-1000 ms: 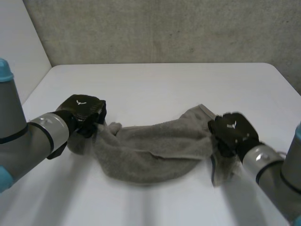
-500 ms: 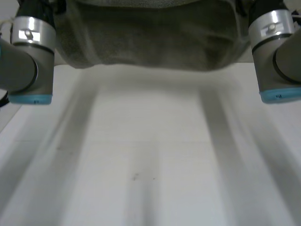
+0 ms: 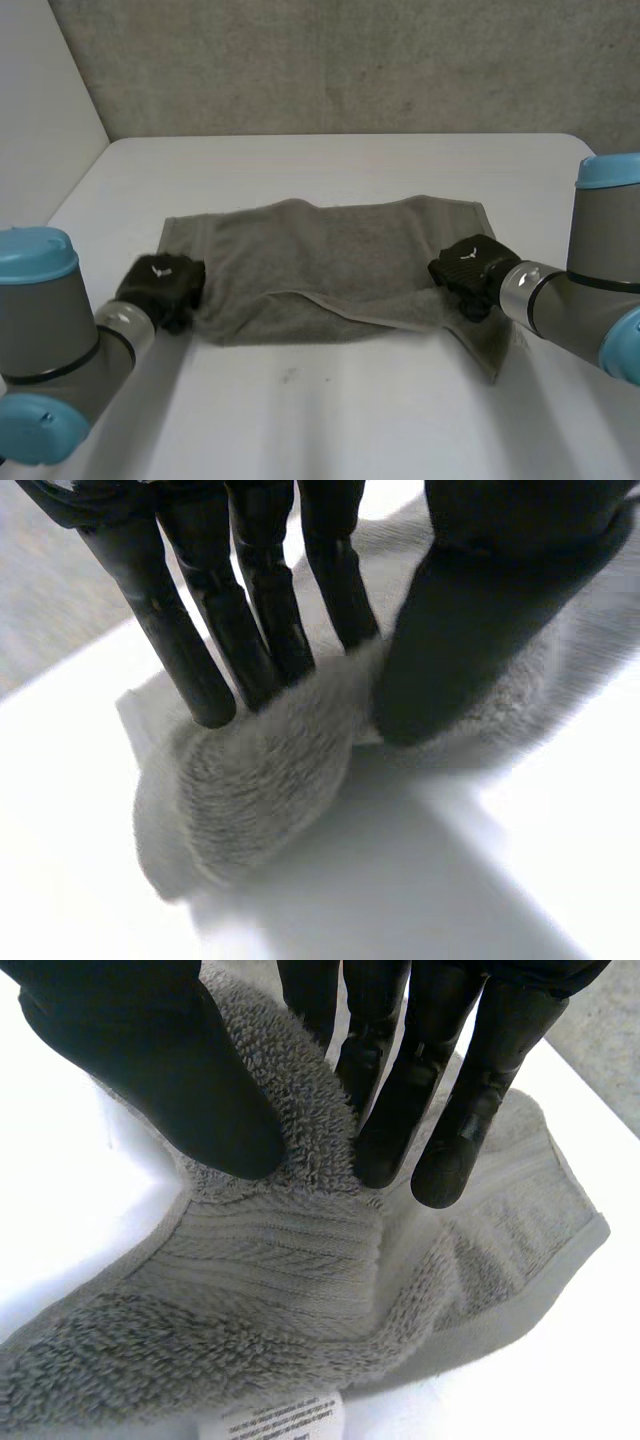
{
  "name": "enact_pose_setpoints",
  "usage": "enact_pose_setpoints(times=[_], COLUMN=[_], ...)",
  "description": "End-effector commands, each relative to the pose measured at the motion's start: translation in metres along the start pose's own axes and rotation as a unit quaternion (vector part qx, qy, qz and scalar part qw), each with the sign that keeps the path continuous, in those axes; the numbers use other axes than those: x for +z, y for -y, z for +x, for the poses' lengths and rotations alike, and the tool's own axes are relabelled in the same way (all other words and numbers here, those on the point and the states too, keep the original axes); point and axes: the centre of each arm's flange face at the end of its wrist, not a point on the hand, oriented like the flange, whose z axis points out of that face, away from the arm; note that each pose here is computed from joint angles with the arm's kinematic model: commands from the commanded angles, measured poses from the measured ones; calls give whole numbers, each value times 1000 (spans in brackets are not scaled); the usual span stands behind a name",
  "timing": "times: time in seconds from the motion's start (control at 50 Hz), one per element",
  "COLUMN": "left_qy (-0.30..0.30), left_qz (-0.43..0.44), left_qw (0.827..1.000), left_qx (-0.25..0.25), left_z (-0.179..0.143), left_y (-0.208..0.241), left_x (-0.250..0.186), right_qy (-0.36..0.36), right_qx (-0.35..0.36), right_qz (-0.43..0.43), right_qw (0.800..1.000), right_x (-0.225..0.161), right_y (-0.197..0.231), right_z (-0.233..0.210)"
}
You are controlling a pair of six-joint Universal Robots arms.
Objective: Fold the towel.
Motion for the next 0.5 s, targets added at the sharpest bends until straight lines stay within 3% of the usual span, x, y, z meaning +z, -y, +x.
enact_pose_setpoints(times=[0.02, 0.18, 0.32, 0.5], left_qy=[-26, -6, 12, -3], left_qz=[-29, 23, 88, 31], left_qw=[999, 1000, 996, 999], left_qx=[10, 12, 23, 21], left_z=[10, -4, -14, -12], left_y=[12, 45, 78, 59], left_x=[-34, -41, -16, 32], right_qy=[-6, -22, -43, -47], right_qx=[1, -5, -11, -4], right_qz=[3, 24, 39, 32], right_qw=[1000, 999, 998, 998], right_x=[-6, -11, -7, -6], right_y=[-3, -10, -18, -25], right_z=[-2, -9, -10, -6])
